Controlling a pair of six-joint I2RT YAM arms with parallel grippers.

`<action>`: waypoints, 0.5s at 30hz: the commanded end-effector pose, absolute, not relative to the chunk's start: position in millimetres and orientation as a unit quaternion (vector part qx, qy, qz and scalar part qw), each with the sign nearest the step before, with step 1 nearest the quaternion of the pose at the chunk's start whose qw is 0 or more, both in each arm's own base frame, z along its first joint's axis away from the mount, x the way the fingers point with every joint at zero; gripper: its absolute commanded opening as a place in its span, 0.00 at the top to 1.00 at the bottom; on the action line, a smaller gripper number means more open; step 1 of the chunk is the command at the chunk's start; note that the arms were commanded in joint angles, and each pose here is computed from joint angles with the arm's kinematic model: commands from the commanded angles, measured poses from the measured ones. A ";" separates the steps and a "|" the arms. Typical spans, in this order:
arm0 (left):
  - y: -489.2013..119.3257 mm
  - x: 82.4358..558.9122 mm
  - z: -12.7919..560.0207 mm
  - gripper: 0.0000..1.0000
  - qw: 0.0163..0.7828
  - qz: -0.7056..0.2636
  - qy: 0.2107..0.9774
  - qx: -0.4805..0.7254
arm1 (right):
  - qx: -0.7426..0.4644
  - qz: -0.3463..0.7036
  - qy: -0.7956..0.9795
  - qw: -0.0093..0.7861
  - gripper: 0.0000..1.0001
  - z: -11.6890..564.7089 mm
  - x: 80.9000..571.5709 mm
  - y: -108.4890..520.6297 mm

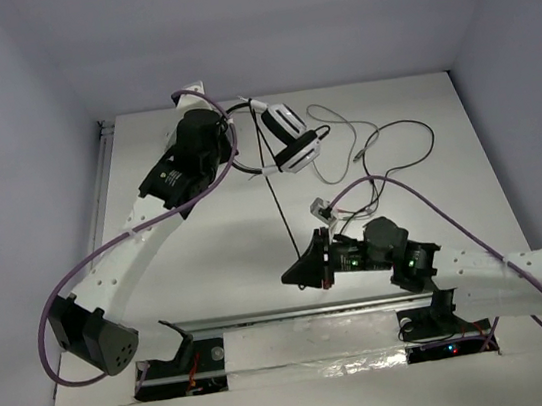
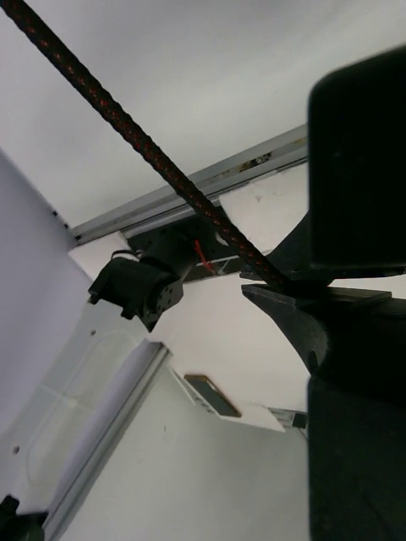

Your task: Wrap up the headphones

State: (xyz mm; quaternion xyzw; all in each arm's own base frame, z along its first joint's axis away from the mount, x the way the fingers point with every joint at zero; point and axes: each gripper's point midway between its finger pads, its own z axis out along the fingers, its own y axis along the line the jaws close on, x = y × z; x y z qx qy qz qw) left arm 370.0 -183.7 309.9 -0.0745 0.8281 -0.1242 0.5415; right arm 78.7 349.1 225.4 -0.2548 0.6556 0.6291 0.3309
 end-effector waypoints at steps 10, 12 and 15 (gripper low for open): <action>-160.5 343.8 282.0 1.00 0.557 0.017 0.828 -0.055 | -0.261 0.448 0.764 0.384 0.98 260.5 118.8 322.4; -169.5 331.5 266.2 1.00 0.545 0.031 0.838 -0.022 | -0.236 0.398 0.781 0.419 0.99 267.6 140.4 312.1; -174.2 315.5 249.9 1.00 0.529 0.045 0.847 0.019 | -0.223 0.339 0.795 0.451 1.00 275.1 159.9 297.9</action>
